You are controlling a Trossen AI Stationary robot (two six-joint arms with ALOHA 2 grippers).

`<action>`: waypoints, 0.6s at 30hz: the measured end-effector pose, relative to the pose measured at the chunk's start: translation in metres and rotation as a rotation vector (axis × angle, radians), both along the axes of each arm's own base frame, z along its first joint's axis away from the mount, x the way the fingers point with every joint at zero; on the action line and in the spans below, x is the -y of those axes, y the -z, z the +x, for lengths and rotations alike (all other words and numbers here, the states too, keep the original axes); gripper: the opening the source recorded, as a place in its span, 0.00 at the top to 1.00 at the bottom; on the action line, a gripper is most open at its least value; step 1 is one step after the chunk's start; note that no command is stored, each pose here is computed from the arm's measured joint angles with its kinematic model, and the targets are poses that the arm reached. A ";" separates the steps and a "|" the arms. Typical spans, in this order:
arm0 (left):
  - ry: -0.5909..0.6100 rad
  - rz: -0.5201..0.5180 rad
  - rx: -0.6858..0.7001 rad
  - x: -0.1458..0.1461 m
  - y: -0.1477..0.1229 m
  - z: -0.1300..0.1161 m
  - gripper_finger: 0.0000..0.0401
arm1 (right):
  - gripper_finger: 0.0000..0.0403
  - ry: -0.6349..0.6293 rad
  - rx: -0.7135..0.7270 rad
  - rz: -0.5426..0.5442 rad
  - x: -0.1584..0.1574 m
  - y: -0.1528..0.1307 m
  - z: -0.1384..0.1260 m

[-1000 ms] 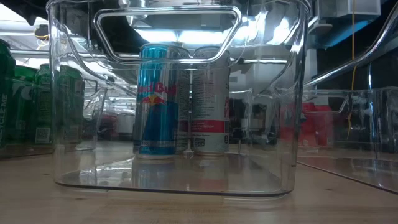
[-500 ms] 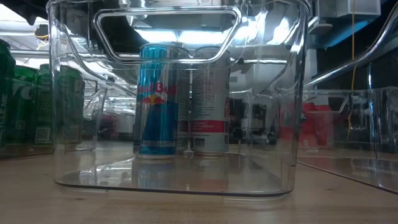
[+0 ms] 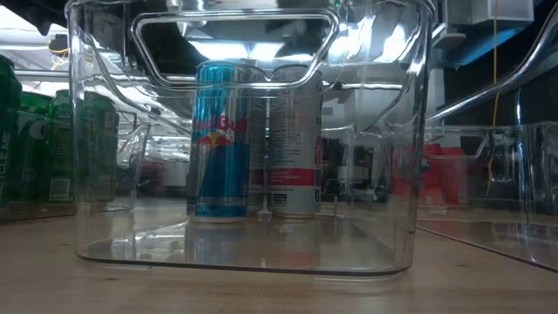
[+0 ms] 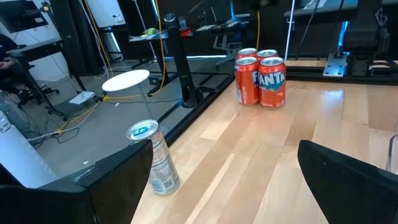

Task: Sort soda cans
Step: Put the blue soda can into the middle transparent bin

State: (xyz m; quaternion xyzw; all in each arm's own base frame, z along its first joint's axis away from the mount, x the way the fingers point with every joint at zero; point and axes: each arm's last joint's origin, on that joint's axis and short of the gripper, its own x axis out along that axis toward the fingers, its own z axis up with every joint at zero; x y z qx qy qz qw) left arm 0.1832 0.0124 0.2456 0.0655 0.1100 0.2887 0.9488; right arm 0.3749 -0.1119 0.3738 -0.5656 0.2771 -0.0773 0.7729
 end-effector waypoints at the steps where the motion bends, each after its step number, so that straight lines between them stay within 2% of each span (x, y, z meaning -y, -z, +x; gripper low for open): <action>1: 0.001 0.000 0.000 0.000 0.000 0.000 0.03 | 0.03 0.006 -0.002 0.013 0.009 0.003 0.000; 6: 0.001 0.001 0.005 0.000 -0.001 0.000 0.03 | 0.02 0.020 0.045 0.069 0.048 0.018 0.004; 13: 0.001 0.003 0.005 0.000 -0.001 0.000 0.03 | 0.03 0.060 0.195 -0.012 0.083 0.029 0.018; 15: 0.002 0.010 0.000 0.000 -0.001 0.000 0.03 | 0.03 0.071 0.193 0.020 0.091 0.038 0.022; 18: 0.003 0.012 -0.002 0.000 -0.001 0.000 0.03 | 0.03 0.047 0.190 0.152 0.103 0.052 0.027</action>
